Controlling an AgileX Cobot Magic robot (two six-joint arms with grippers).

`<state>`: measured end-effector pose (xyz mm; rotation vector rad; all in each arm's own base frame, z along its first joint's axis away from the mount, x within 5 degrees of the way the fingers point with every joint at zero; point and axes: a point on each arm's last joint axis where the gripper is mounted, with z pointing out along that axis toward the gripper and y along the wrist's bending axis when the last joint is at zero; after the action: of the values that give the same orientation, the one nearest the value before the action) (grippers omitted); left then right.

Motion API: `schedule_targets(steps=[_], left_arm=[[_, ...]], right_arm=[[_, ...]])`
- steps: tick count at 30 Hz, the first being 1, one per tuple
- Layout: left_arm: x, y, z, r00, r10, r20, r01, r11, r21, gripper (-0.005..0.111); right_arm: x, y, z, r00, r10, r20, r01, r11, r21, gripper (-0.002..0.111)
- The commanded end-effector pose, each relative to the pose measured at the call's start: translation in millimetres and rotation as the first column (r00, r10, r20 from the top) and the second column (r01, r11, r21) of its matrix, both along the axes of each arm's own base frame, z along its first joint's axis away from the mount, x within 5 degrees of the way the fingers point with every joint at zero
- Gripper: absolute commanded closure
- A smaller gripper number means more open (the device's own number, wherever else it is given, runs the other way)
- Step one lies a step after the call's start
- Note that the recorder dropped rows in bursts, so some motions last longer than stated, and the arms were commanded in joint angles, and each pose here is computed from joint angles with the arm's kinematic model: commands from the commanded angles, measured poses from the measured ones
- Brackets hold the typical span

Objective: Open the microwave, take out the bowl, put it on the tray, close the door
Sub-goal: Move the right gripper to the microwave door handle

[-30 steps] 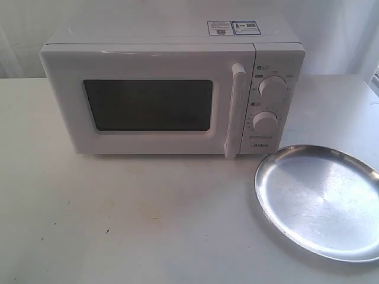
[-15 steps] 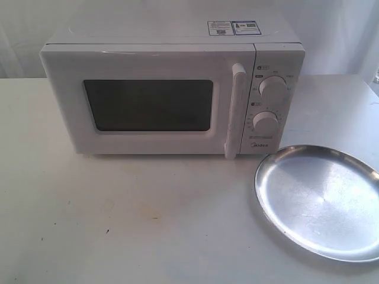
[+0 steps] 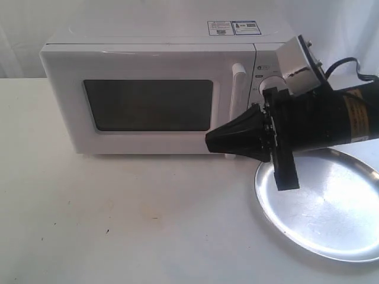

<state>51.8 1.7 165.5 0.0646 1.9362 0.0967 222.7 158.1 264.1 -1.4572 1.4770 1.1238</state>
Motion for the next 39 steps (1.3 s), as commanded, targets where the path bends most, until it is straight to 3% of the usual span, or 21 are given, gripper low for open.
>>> schedule_targets(steps=[1, 4, 7, 13, 17, 21, 25, 29, 31, 35, 39], left_arm=[[-0.1, -0.5, 0.8, 1.0, -0.003, 0.003, 0.003, 1.0, -0.01, 0.107], [-0.1, -0.5, 0.8, 1.0, -0.003, 0.003, 0.003, 1.0, -0.01, 0.107], [-0.1, -0.5, 0.8, 1.0, -0.003, 0.003, 0.003, 1.0, -0.01, 0.107], [-0.1, -0.5, 0.8, 1.0, -0.003, 0.003, 0.003, 1.0, -0.01, 0.107], [-0.1, -0.5, 0.8, 1.0, -0.003, 0.003, 0.003, 1.0, -0.01, 0.107], [-0.1, -0.5, 0.8, 1.0, -0.003, 0.003, 0.003, 1.0, -0.01, 0.107], [-0.1, -0.5, 0.8, 1.0, -0.003, 0.003, 0.003, 1.0, -0.01, 0.107], [-0.1, -0.5, 0.8, 1.0, -0.003, 0.003, 0.003, 1.0, -0.01, 0.107], [-0.1, -0.5, 0.8, 1.0, -0.003, 0.003, 0.003, 1.0, -0.01, 0.107], [-0.1, -0.5, 0.8, 1.0, -0.003, 0.003, 0.003, 1.0, -0.01, 0.107], [-0.1, -0.5, 0.8, 1.0, -0.003, 0.003, 0.003, 1.0, -0.01, 0.107]], right_arm=[[15.3, -8.7, -16.3, 0.998, -0.029, -0.064, 0.028, 1.0, -0.015, 0.108], [21.6, -17.0, -17.4, 0.995, -0.076, -0.065, 0.075, 0.997, -0.023, 0.108], [33.4, -21.8, -23.4, 0.98, -0.197, -0.014, 0.195, 0.977, -0.09, 0.108], [55.1, -33.1, -33.2, 0.904, -0.412, 0.112, 0.427, 0.881, -0.204, 0.108], [58.4, -31.2, -27.6, 0.878, -0.477, 0.042, 0.478, 0.867, -0.138, 0.108], [59.7, -30.6, -25.4, 0.878, -0.474, 0.072, 0.479, 0.871, -0.11, 0.107], [60.9, -30.5, -28.8, 0.875, -0.478, 0.072, 0.484, 0.866, -0.125, 0.09], [66.0, -30.8, -38.4, 0.867, -0.493, 0.075, 0.499, 0.853, -0.151, 0.051], [69.2, -30.1, -44.5, 0.872, -0.477, 0.107, 0.489, 0.859, -0.15, 0.039], [79.2, -27.6, -68.0, 0.884, -0.436, 0.167, 0.461, 0.874, -0.157, 0.041], [86.4, -21.9, -84.9, 0.894, -0.401, 0.2, 0.424, 0.902, -0.085, 0.045]])
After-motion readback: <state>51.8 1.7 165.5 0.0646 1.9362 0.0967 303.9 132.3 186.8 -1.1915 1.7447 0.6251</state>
